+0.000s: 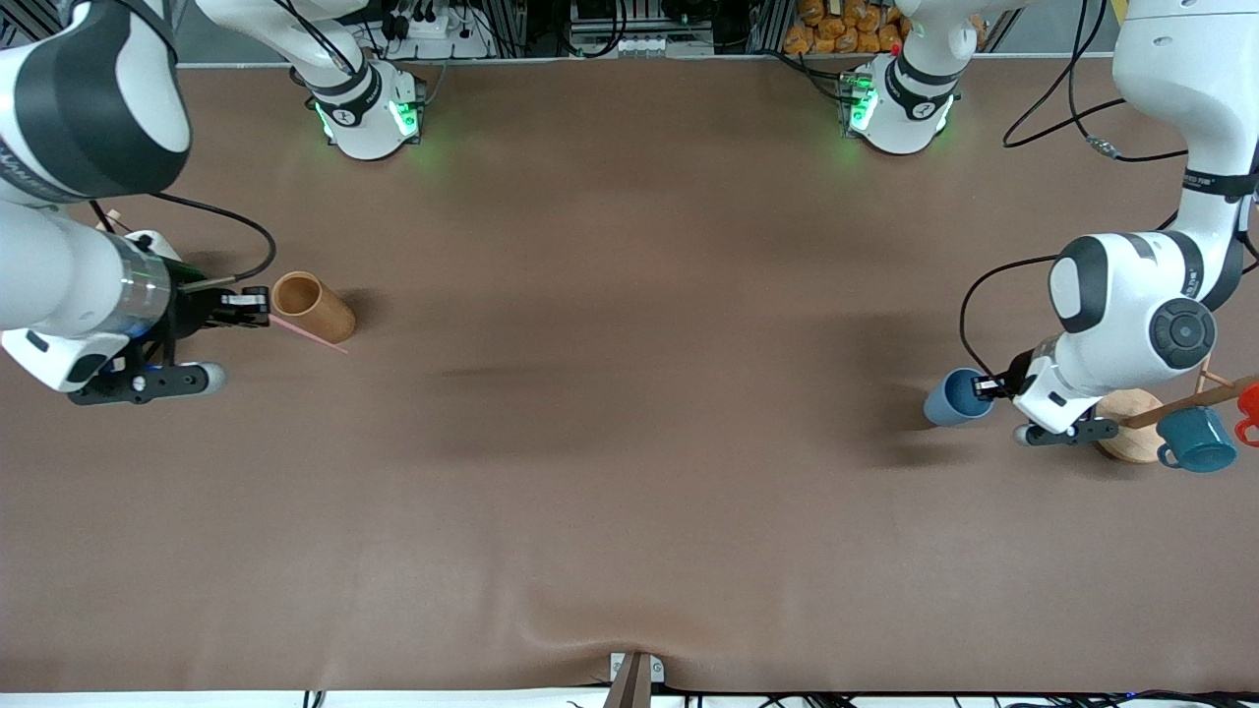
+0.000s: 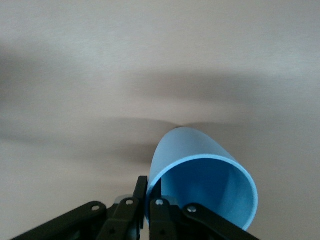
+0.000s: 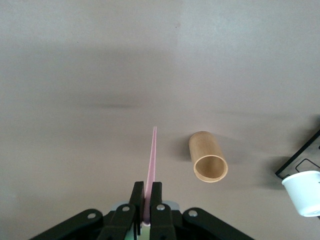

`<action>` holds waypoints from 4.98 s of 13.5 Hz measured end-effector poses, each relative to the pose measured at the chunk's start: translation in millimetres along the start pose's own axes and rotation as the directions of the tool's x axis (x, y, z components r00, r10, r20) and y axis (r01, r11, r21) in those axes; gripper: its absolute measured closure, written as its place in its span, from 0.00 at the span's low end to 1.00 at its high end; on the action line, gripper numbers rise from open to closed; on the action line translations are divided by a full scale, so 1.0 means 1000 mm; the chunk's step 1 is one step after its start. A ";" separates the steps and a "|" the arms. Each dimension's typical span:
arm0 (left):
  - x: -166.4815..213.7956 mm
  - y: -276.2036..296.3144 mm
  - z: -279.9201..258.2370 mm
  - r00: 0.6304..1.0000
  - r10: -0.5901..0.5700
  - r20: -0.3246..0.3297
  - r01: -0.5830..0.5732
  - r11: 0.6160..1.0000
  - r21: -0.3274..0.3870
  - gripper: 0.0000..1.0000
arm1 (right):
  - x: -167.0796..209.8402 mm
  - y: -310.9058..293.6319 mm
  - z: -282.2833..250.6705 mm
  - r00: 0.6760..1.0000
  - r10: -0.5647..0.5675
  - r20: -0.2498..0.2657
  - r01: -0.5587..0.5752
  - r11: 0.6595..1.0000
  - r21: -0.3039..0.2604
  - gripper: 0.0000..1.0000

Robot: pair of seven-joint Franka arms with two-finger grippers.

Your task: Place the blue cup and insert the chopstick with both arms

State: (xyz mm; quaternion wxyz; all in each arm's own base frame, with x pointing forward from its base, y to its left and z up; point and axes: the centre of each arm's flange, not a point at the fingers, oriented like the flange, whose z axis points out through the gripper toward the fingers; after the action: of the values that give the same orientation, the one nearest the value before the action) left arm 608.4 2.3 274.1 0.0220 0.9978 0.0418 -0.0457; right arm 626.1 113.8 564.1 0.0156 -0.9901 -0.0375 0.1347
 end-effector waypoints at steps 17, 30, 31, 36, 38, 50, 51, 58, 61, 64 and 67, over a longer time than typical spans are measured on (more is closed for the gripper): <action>-0.112 0.424 0.034 0.944 -0.319 0.086 0.327 0.939 -0.108 0.95 | 0.003 -0.097 0.020 0.936 0.337 0.097 -0.350 0.914 0.204 0.92; -0.097 0.432 -0.007 0.938 -0.345 0.044 0.347 0.924 -0.158 0.19 | -0.013 -0.192 0.032 0.875 0.477 0.085 -0.484 0.849 0.211 0.92; -0.090 0.419 -0.034 0.932 -0.361 0.028 0.361 0.918 -0.162 0.10 | -0.018 -0.211 0.034 0.858 0.507 0.088 -0.513 0.829 0.223 0.92; -0.068 0.335 -0.158 0.910 -0.411 -0.055 0.399 0.904 -0.152 0.00 | -0.040 -0.307 0.061 0.764 0.639 0.089 -0.634 0.719 0.284 0.92; -0.064 0.302 -0.187 0.925 -0.373 -0.076 0.362 0.923 -0.128 0.00 | -0.038 -0.309 0.065 0.747 0.658 0.093 -0.653 0.701 0.286 0.92; -0.057 0.105 -0.307 0.986 -0.085 -0.145 0.084 0.996 -0.008 0.00 | -0.038 -0.337 0.113 0.742 0.670 0.007 -0.642 0.707 0.297 0.92; -0.062 0.100 -0.318 0.989 -0.058 -0.138 0.059 0.998 0.002 0.00 | -0.039 -0.343 0.119 0.730 0.684 -0.010 -0.649 0.697 0.307 0.92; -0.077 0.060 -0.366 0.992 0.025 -0.127 -0.021 0.999 0.034 0.00 | -0.041 -0.350 0.129 0.700 0.712 -0.054 -0.667 0.679 0.305 0.44; -0.087 0.055 -0.376 0.991 0.027 -0.130 -0.021 0.999 0.045 0.00 | -0.034 -0.323 0.108 0.676 0.736 -0.042 -0.700 0.659 0.275 0.15; -0.095 0.055 -0.376 0.992 0.026 -0.122 -0.020 0.999 0.051 0.00 | -0.026 -0.272 0.058 0.650 0.759 -0.028 -0.733 0.637 0.241 0.00; -0.102 0.056 -0.377 0.992 0.030 -0.123 -0.023 0.998 0.053 0.00 | -0.019 -0.222 0.035 0.727 0.685 -0.051 -0.665 0.720 0.201 0.00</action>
State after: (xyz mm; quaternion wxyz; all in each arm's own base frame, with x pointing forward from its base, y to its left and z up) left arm 545.9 -44.1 661.2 -0.0058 0.9994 0.0287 0.0157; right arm 582.6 334.4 544.6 0.0512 -0.9367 0.3386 0.0731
